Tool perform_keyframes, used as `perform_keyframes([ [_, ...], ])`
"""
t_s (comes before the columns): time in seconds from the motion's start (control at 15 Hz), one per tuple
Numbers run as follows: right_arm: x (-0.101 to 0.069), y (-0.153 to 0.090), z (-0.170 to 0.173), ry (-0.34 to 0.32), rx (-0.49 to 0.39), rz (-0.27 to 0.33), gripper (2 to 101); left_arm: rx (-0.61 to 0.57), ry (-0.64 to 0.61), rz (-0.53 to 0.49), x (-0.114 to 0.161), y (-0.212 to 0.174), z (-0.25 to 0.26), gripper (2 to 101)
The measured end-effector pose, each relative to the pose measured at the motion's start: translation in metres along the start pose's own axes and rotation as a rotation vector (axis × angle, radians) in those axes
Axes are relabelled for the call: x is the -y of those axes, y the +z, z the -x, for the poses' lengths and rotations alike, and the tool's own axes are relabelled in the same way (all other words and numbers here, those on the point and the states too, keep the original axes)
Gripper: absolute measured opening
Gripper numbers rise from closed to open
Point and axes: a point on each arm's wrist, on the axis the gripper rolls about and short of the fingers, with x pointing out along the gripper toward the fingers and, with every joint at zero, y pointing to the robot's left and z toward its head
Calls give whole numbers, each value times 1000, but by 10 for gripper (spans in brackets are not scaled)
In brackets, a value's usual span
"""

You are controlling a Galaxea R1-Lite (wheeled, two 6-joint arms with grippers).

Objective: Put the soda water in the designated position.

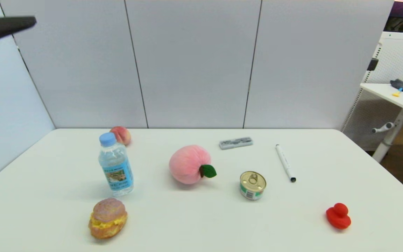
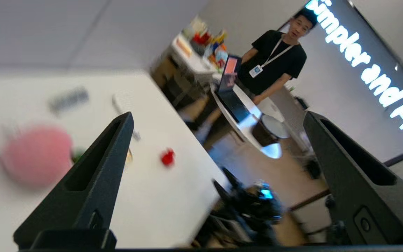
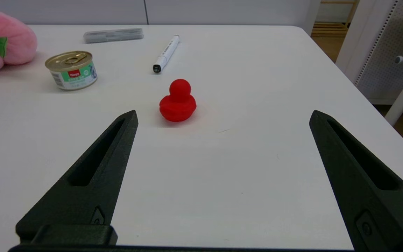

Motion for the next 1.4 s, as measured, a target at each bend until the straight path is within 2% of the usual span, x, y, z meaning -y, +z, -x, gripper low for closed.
perform_keyframes([
  [0.2, 0, 0, 0, 0, 0, 0, 971, -108, 134, 331, -18, -31, -1, 978],
  [0.33, 0, 0, 0, 0, 0, 0, 971, -136, 298, 499, -26, -50, -1, 978],
  [0.47, 0, 0, 0, 0, 0, 0, 971, -142, 524, 605, -32, -67, 1, 978],
  [0.6, 0, 0, 0, 0, 0, 0, 971, -114, 809, 613, -39, -79, 4, 978],
  [0.67, 0, 0, 0, 0, 0, 0, 971, -79, 964, 568, -44, -82, 6, 978],
  [0.8, 0, 0, 0, 0, 0, 0, 971, 39, 1295, 403, -53, -79, 10, 978],
  [0.87, 0, 0, 0, 0, 0, 0, 971, 114, 1433, 284, -55, -71, 11, 978],
  [0.93, 0, 0, 0, 0, 0, 0, 971, 191, 1569, 123, -54, -58, 12, 978],
  [1.07, 0, 0, 0, 0, 0, 0, 971, 266, 1736, -174, -49, -33, 11, 978],
  [1.13, 0, 0, 0, 0, 0, 0, 971, 281, 1751, -317, -46, -17, 8, 978],
  [1.27, 0, 0, 0, 0, 0, 0, 971, 280, 1682, -584, -42, 11, 4, 978],
  [1.4, 0, 0, 0, 0, 0, 0, 971, 224, 1472, -838, -45, 24, -2, 978],
])
